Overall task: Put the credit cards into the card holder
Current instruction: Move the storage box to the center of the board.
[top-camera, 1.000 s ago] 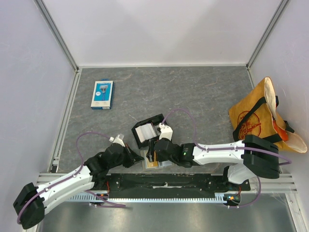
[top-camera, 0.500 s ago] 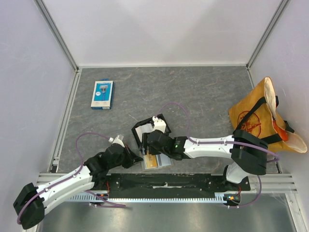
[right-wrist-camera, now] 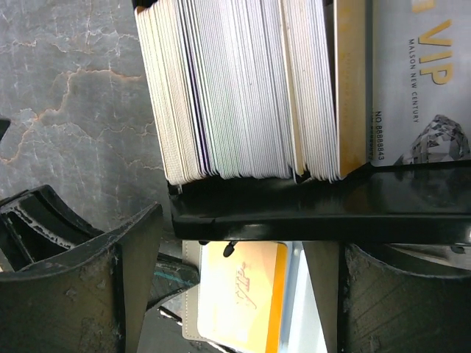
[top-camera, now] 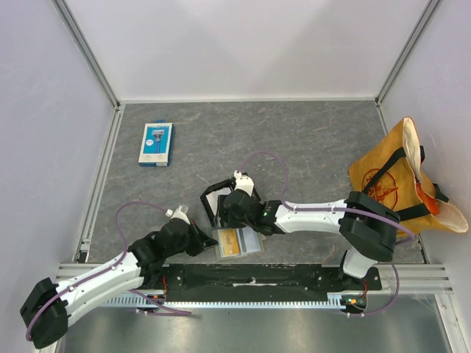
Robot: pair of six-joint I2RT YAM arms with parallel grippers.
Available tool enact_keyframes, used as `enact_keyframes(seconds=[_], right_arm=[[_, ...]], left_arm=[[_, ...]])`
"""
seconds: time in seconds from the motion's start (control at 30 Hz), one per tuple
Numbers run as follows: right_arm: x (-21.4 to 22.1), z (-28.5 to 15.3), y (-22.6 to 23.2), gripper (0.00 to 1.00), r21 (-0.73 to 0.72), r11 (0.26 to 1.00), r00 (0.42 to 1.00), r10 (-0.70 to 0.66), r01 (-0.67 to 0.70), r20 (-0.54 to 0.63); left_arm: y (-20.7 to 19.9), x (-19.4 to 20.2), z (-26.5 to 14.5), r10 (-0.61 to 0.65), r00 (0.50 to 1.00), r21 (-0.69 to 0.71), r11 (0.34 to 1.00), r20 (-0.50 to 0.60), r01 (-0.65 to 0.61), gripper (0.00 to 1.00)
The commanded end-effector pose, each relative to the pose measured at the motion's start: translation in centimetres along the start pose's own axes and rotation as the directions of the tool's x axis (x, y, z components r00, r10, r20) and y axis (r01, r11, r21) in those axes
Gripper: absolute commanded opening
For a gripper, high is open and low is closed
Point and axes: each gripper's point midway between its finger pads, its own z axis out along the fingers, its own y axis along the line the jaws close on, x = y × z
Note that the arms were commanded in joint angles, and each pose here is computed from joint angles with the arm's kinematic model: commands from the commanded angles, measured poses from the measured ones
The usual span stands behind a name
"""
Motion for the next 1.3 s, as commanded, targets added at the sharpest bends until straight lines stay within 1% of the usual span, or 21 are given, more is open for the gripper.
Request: enact_keyframes(seconds=[0.0, 0.33, 0.73, 0.77, 0.9, 1.1, 1.27], right_arm=[[-2.4, 0.3, 0.9, 0.83, -0.026, 1.0, 0.999, -0.008, 0.009, 0.05], [-4.7, 1.5, -0.3, 0.83, -0.007, 1.0, 0.998, 0.0, 0.0, 0.064], [-6.0, 3.1, -2.3, 0.82, 0.028, 0.996, 0.994, 0.08, -0.082, 0.076], [-6.6, 3.2, -2.0, 0.82, 0.012, 0.995, 0.991, 0.093, -0.095, 0.095], [-7.5, 3.2, -2.2, 0.82, 0.001, 0.992, 0.986, 0.124, -0.124, 0.109], [-7.6, 2.7, -1.8, 0.82, -0.031, 0.996, 0.991, 0.087, -0.084, 0.103], [-7.4, 1.1, -1.7, 0.83, -0.076, 0.996, 0.994, 0.052, -0.044, 0.1]], left_arm=[[1.6, 0.1, 0.3, 0.044, 0.999, -0.036, 0.998, 0.009, -0.043, 0.02], [1.4, 0.1, 0.5, 0.051, 0.999, -0.041, 0.998, 0.002, -0.051, 0.02], [1.0, -0.1, 0.5, 0.056, 0.998, -0.043, 0.998, 0.004, -0.056, 0.02], [1.0, -0.1, 0.5, 0.056, 0.998, -0.044, 0.997, 0.005, -0.056, 0.02], [1.1, -0.1, 0.7, 0.052, 0.999, -0.045, 0.998, 0.003, -0.051, 0.02], [0.8, -0.3, 0.7, 0.067, 0.998, -0.054, 0.996, 0.003, -0.067, 0.02], [0.9, -0.3, 0.7, 0.061, 0.998, -0.054, 0.997, 0.008, -0.061, 0.02]])
